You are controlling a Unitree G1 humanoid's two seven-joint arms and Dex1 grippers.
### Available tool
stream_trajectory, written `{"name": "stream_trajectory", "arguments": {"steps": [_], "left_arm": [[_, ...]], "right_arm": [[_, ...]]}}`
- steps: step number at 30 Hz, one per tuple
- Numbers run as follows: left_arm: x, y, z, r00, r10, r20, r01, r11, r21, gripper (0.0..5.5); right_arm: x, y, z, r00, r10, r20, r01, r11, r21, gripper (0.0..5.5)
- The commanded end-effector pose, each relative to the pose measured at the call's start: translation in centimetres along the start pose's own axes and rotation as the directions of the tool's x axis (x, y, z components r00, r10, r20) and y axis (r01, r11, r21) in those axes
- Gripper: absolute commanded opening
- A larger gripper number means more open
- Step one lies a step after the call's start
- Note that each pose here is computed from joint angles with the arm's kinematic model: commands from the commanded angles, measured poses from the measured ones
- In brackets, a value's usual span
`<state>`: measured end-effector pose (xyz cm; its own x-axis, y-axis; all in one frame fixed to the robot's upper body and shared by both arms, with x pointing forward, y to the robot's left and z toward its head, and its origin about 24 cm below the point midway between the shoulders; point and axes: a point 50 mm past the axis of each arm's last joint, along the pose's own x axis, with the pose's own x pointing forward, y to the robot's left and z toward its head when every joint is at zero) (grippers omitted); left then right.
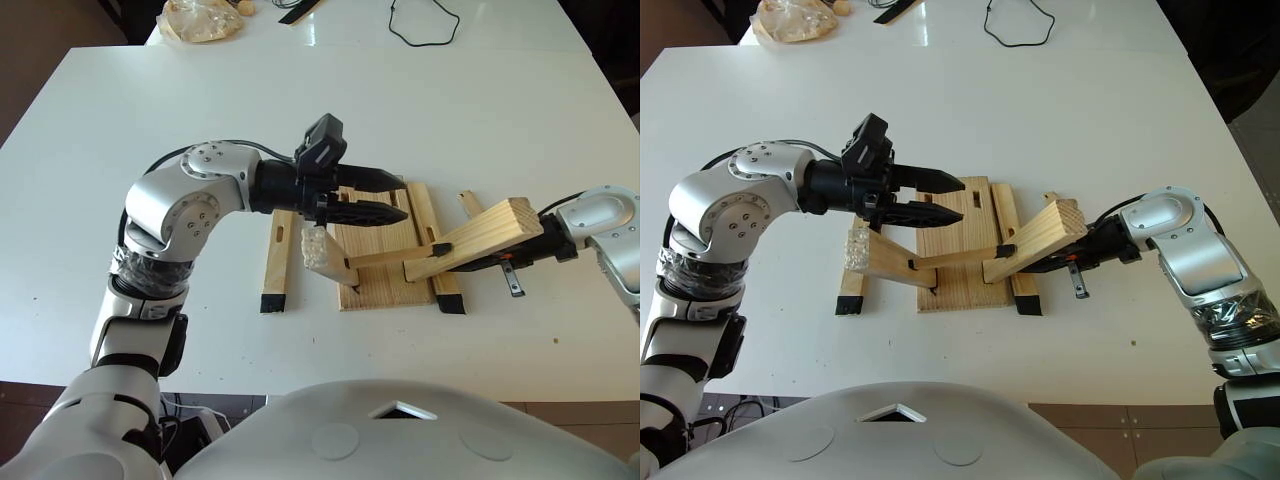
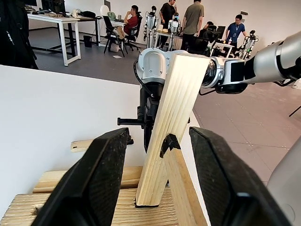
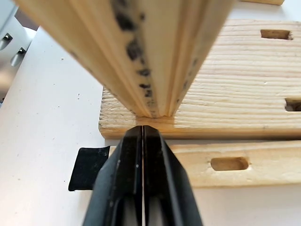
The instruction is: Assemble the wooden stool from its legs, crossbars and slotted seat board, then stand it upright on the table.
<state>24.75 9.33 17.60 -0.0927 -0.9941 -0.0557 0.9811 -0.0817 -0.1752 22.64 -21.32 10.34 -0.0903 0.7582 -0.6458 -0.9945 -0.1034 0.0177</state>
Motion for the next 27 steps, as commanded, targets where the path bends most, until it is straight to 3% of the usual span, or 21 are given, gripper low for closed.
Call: {"name": "stream_trajectory", "arguments": {"steps": [1,10,22,27], "left_arm": [[0.8,-0.6,0.2,0.999,-0.044,-0.007,0.044,0.999,-0.002,2.39],[1.5,-0.1,-2.0,0.990,-0.020,-0.138,0.025,0.999,0.031,2.39],[2.7,0.3,0.9,0.987,-0.161,-0.032,0.161,0.987,0.014,2.39],[4.1,0.2,-0.1,0.975,-0.213,-0.065,0.213,0.977,-0.005,2.39]], "right_arm": [[-0.2,-0.3,0.3,1.000,-0.006,-0.011,0.006,1.000,-0.023,0.04],[-0.2,-0.4,0.5,1.000,-0.021,0.005,0.021,0.999,-0.026,0.04],[0.1,-0.4,0.5,0.999,-0.028,0.016,0.029,0.999,-0.022,0.04],[0.3,-0.4,0.5,1.000,-0.025,0.016,0.026,0.999,-0.022,0.04]]}}
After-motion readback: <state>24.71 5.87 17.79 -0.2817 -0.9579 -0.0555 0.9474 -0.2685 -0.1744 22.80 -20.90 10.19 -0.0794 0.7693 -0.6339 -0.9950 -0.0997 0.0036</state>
